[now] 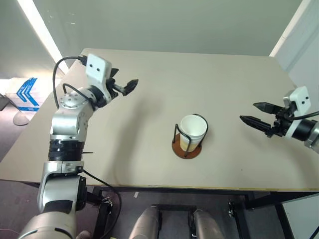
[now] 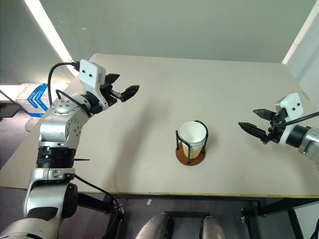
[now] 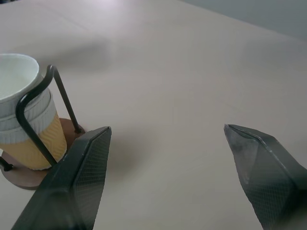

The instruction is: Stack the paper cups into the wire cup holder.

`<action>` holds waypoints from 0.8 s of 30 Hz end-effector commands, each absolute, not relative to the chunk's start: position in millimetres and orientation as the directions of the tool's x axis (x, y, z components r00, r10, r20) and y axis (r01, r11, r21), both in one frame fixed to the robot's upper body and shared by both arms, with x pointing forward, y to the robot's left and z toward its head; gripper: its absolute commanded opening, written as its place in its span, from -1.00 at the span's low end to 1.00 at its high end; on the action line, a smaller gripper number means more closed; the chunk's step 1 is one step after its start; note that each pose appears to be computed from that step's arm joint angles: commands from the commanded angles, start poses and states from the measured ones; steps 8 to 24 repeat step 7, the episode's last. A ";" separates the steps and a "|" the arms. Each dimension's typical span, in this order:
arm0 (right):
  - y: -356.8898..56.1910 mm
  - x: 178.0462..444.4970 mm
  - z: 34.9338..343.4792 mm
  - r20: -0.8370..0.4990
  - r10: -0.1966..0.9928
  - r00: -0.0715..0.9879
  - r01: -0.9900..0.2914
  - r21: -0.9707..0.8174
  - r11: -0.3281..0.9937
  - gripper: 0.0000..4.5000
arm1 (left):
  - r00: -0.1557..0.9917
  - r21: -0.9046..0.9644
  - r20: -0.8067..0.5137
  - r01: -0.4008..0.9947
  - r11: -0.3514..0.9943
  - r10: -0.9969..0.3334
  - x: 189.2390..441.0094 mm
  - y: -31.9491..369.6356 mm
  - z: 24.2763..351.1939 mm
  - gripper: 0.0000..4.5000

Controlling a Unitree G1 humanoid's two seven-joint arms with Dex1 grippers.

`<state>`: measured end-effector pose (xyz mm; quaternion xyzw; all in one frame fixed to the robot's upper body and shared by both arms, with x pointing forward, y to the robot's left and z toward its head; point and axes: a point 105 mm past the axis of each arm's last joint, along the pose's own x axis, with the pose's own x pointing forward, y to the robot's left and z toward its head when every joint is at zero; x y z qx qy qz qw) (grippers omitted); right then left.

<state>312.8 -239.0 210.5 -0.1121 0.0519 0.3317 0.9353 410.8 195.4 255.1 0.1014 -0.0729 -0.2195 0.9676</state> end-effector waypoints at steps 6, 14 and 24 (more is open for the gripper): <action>-240.1 313.7 228.0 -0.129 0.618 0.776 -0.630 -0.215 0.746 0.77 | 0.888 0.247 0.139 0.398 0.884 -0.439 403.3 189.3 265.7 0.97; -239.9 313.5 228.4 -0.129 0.619 0.775 -0.631 -0.216 0.745 0.77 | 0.888 0.249 0.141 0.397 0.883 -0.439 403.7 188.6 266.5 0.97; -239.9 313.5 228.4 -0.129 0.619 0.775 -0.631 -0.216 0.745 0.77 | 0.888 0.249 0.141 0.397 0.883 -0.439 403.7 188.6 266.5 0.97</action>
